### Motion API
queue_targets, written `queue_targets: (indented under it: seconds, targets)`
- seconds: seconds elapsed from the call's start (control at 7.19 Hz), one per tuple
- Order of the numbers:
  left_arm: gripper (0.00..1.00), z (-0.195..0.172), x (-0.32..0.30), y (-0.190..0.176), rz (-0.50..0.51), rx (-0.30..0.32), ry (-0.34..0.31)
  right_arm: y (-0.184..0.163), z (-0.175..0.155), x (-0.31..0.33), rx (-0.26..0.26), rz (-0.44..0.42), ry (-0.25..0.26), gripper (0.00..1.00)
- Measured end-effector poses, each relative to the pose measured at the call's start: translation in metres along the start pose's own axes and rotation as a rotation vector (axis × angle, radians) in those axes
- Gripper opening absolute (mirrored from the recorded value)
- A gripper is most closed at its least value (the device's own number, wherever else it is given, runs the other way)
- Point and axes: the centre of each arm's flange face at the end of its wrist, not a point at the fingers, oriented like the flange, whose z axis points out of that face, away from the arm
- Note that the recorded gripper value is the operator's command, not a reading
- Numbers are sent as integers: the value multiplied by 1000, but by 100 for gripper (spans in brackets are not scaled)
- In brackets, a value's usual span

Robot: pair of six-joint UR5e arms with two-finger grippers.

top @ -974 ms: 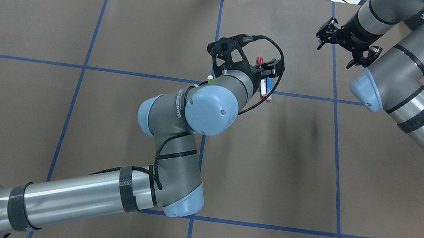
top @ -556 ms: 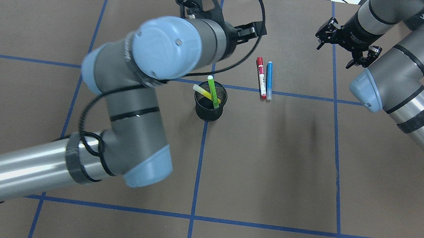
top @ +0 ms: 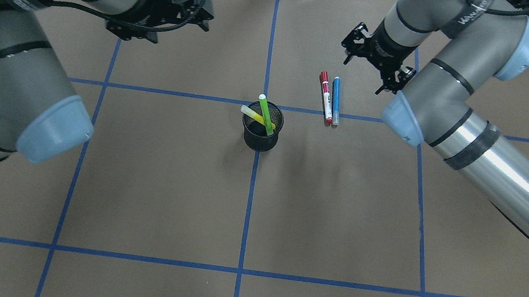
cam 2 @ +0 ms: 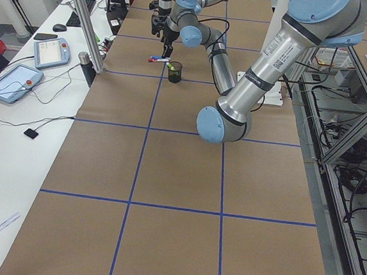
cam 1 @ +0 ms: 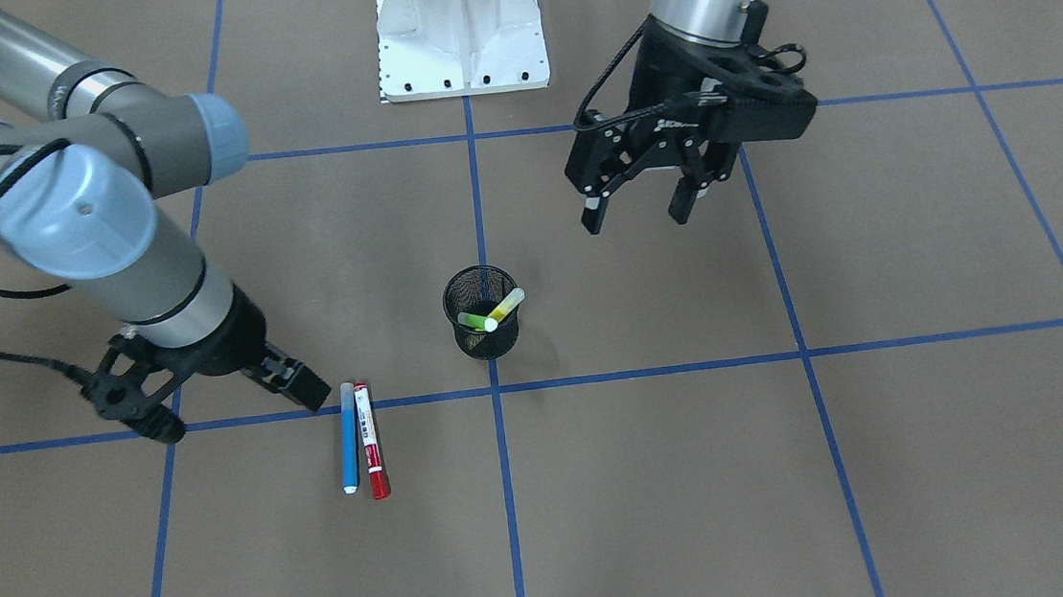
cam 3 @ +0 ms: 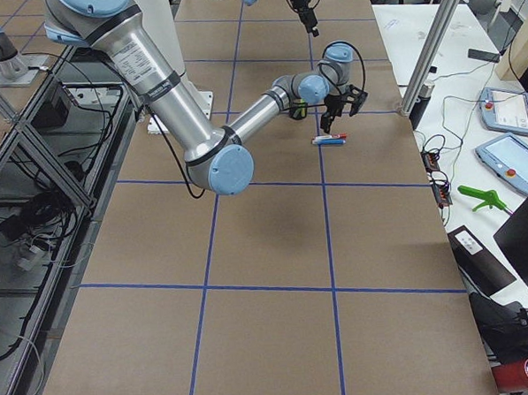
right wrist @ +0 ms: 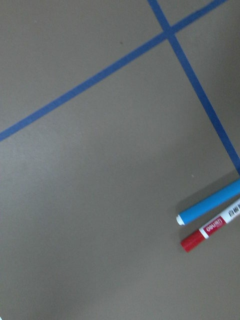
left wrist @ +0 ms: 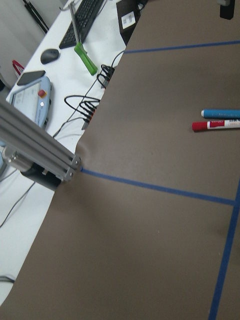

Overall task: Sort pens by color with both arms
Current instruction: 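Withdraw the left arm while the right arm moves toward the cup, then lower the right gripper over the highlighters in the cup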

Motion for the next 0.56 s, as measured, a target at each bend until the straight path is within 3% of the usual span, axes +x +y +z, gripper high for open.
queue_targets:
  seconds: [0.28,0.56]
  targets:
    - [99,-20,-71,-24,65,-70,-103,82,-1,-42,-2,85,90,100]
    - [99,-19,-120,-36,122,-97,-163,126,16,-48,46,81,127,100]
